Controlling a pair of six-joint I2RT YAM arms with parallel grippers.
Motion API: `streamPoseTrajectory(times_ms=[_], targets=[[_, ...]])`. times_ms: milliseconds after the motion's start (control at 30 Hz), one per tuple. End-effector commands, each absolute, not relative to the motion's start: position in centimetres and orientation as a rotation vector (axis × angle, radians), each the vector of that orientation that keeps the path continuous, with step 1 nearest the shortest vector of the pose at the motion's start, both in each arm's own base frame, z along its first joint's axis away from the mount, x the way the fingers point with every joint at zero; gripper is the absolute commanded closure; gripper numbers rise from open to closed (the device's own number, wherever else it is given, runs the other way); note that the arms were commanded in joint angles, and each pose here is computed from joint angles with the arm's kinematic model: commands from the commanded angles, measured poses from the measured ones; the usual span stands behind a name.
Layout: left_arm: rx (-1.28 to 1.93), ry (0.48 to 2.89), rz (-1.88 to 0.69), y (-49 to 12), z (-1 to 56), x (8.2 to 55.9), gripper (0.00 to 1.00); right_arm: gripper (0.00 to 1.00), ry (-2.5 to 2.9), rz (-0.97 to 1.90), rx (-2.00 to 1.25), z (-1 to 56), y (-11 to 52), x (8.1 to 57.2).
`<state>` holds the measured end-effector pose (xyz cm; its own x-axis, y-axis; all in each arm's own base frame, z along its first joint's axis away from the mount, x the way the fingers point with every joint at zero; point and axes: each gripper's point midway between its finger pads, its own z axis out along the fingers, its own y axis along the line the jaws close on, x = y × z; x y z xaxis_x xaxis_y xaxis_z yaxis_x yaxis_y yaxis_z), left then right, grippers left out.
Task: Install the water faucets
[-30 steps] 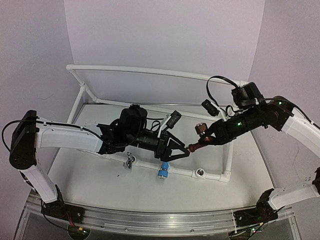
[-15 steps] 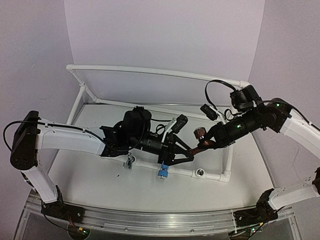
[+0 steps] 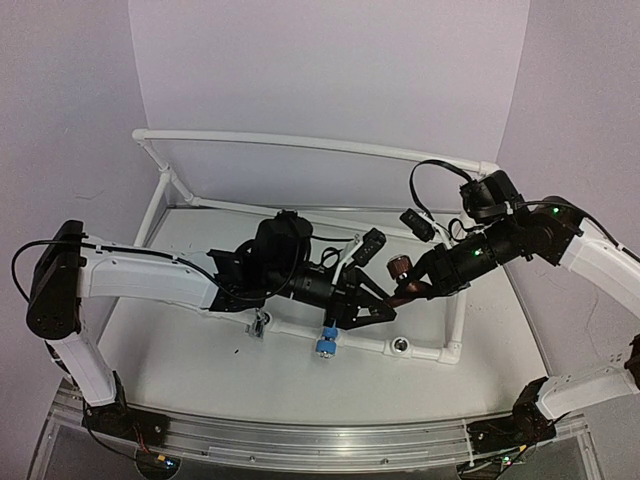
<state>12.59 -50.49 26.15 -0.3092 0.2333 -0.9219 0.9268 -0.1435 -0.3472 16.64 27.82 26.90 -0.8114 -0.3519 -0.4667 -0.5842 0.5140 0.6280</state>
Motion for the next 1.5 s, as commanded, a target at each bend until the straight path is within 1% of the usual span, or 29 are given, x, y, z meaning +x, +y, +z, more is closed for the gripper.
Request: streamPoseTrajectory(times_ms=[0,67,100,167,267,300,367,400,467,567,667,767,867,1033,1467], targets=[[1.363,1.462,-1.510,-51.3,27.7,12.1,0.63,0.97,2.428,1.219,-0.788,28.2,28.2,16.8],[1.373,1.460,-1.519,-51.3,27.7,11.9,0.70,0.96,2.425,1.221,-0.788,28.3,28.2,16.7],[1.376,1.462,-1.523,-51.2,27.6,11.8,0.73,0.89,2.418,1.221,-0.793,28.4,28.2,16.7],[1.381,1.462,-1.537,-51.1,27.7,11.6,0.83,0.70,2.394,1.208,-0.815,28.7,28.2,16.8],[1.380,1.467,-1.563,-50.7,27.9,11.3,0.96,0.31,2.325,1.109,-0.862,29.2,27.8,17.7],[1.384,1.463,-1.572,-50.6,28.1,11.1,0.99,0.18,2.292,1.068,-0.889,29.5,27.6,18.1],[1.403,1.454,-1.605,-50.3,28.2,10.5,1.00,0.04,2.193,0.977,-0.981,30.6,27.1,18.4],[1.416,1.445,-1.625,-50.1,28.4,10.1,1.00,0.02,2.145,0.929,-1.024,31.1,26.8,18.6],[1.442,1.432,-1.662,-49.7,28.6,9.4,1.00,0.02,2.056,0.832,-1.115,31.7,26.2,18.7],[1.478,1.402,-1.698,-48.9,28.9,8.6,1.00,0.02,1.921,0.763,-1.336,31.9,25.5,17.1],[1.519,1.370,-1.718,-48.1,29.0,7.7,1.00,0.02,1.782,0.761,-1.529,31.9,24.7,14.6],[1.547,1.347,-1.721,-47.7,29.1,7.3,1.00,0.02,1.667,0.804,-1.649,32.0,24.4,12.6],[1.569,1.333,-1.725,-47.6,29.1,7.0,1.00,0.02,1.668,0.855,-1.683,31.6,24.8,12.0],[1.601,1.311,-1.754,-47.9,29.0,6.6,1.00,0.02,1.706,0.866,-1.699,30.7,25.3,12.7],[1.643,1.292,-1.801,-48.6,28.8,6.2,1.00,0.02,1.516,0.729,-1.774,31.4,26.9,12.7]])
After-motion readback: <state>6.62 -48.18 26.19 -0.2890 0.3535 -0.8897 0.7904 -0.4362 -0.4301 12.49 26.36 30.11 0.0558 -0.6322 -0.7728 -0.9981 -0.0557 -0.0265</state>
